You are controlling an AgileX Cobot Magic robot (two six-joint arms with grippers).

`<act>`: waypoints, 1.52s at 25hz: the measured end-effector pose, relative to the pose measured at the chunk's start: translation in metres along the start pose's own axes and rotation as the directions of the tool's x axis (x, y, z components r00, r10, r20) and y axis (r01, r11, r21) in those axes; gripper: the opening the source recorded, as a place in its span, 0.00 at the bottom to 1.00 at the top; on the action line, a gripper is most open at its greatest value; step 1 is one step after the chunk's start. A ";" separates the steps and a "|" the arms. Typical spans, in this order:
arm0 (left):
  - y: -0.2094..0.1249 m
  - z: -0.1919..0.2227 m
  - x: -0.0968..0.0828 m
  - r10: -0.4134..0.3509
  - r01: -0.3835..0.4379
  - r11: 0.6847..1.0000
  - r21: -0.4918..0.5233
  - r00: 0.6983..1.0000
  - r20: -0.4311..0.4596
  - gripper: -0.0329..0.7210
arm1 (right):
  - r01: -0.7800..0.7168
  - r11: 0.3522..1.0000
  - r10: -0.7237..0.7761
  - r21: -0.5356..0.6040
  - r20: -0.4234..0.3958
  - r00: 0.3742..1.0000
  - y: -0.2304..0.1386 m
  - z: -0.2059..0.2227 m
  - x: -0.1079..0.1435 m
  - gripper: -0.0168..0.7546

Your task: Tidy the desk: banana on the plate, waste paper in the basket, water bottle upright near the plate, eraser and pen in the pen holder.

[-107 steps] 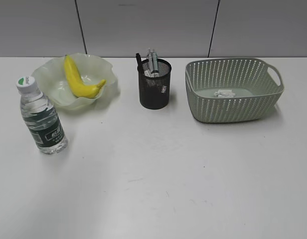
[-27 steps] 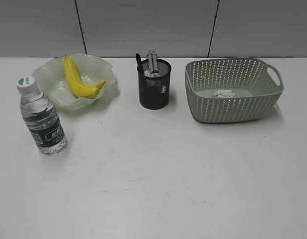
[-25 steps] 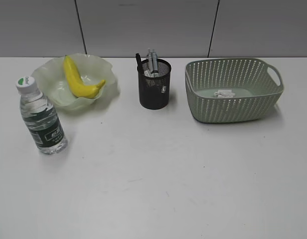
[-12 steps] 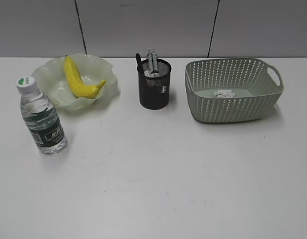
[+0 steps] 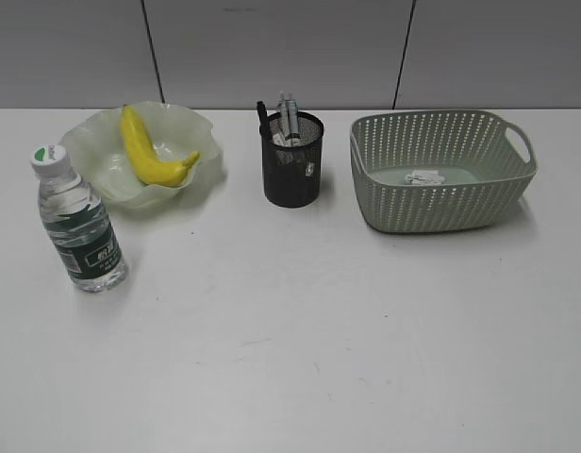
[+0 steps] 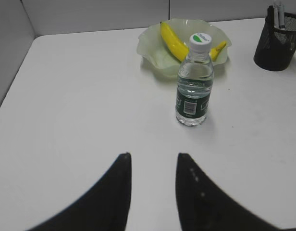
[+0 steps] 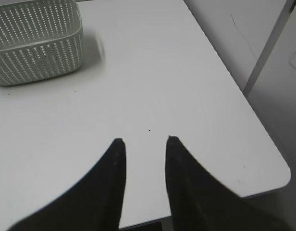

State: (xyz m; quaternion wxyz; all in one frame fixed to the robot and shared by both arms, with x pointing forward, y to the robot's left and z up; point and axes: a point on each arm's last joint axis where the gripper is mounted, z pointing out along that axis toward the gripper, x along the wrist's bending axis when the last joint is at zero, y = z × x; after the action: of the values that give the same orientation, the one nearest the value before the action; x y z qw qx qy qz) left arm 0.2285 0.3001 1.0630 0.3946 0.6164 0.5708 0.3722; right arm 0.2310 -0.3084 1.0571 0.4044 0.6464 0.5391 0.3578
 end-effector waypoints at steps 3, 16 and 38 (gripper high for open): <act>0.000 0.000 0.000 0.000 0.000 1.000 0.000 1.000 0.000 0.36 | 0.030 1.000 -0.030 0.002 -0.029 0.999 0.000 0.000 0.003 0.33; 0.000 0.000 0.000 0.000 0.000 1.000 0.000 1.000 0.000 0.36 | 0.096 0.995 -0.095 0.002 -0.104 0.990 -0.001 0.000 0.009 0.33; 0.000 0.000 0.000 0.000 0.000 1.000 0.000 1.000 0.000 0.36 | 0.093 0.996 -0.092 0.002 -0.116 0.989 -0.001 0.000 0.008 0.33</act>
State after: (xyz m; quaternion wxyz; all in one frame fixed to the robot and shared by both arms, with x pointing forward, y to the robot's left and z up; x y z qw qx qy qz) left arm 0.2285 0.3001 1.0630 0.3946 0.6164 0.5708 0.3722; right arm 0.2319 -0.3005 1.0563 0.3863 0.6003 0.5922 0.3737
